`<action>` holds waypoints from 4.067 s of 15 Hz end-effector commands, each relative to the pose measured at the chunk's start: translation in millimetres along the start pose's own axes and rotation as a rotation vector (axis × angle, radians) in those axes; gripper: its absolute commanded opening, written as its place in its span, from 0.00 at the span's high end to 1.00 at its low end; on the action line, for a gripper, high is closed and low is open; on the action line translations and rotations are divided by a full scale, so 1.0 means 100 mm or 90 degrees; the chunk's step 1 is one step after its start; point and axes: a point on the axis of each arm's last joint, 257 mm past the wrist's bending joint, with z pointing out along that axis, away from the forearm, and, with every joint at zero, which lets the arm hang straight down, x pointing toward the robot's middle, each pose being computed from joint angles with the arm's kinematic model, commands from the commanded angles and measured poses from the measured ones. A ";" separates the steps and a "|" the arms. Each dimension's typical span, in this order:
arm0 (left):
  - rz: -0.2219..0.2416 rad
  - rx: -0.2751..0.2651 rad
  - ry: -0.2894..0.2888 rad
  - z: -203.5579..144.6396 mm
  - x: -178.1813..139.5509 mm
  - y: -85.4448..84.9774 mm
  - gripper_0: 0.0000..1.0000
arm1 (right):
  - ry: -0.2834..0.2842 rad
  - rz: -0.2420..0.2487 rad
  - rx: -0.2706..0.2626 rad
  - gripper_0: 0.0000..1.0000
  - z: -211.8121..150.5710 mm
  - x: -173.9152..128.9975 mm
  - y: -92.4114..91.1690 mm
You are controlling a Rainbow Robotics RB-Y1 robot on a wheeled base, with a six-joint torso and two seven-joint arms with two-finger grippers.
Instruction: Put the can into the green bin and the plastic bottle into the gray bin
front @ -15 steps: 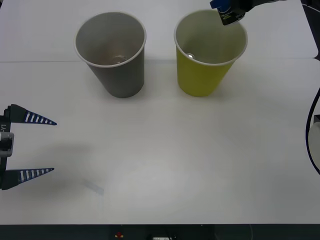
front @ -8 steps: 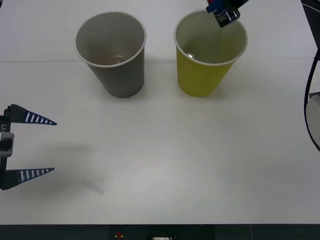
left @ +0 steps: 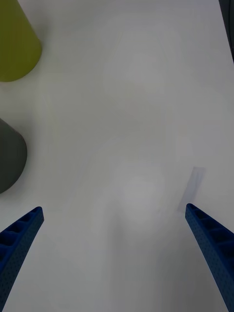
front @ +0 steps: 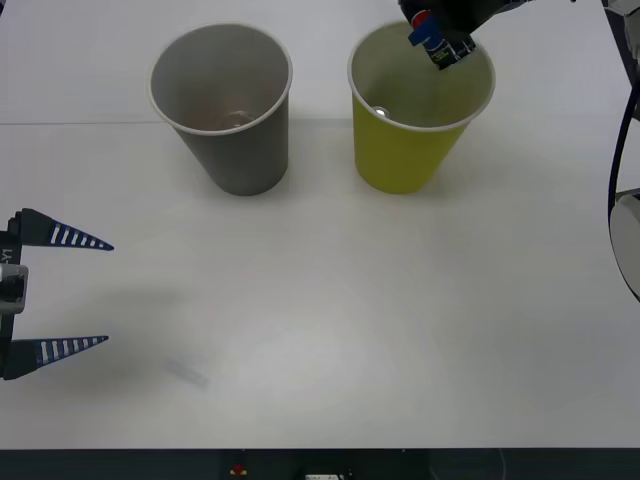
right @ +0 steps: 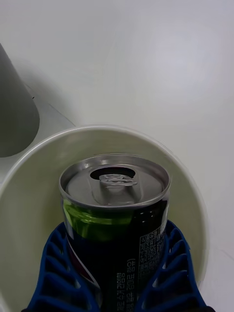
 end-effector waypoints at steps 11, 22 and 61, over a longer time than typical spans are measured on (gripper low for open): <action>0.000 0.000 0.000 0.00 0.00 0.00 0.00 | -0.002 -0.018 -0.001 0.00 0.07 0.24 0.10; 0.000 0.000 0.000 0.00 0.00 0.00 0.00 | -0.058 -0.024 0.005 0.00 -0.16 0.01 0.07; 0.000 0.000 0.000 0.00 0.00 0.00 0.00 | -0.151 -0.257 -0.181 0.00 -0.52 2.97 1.33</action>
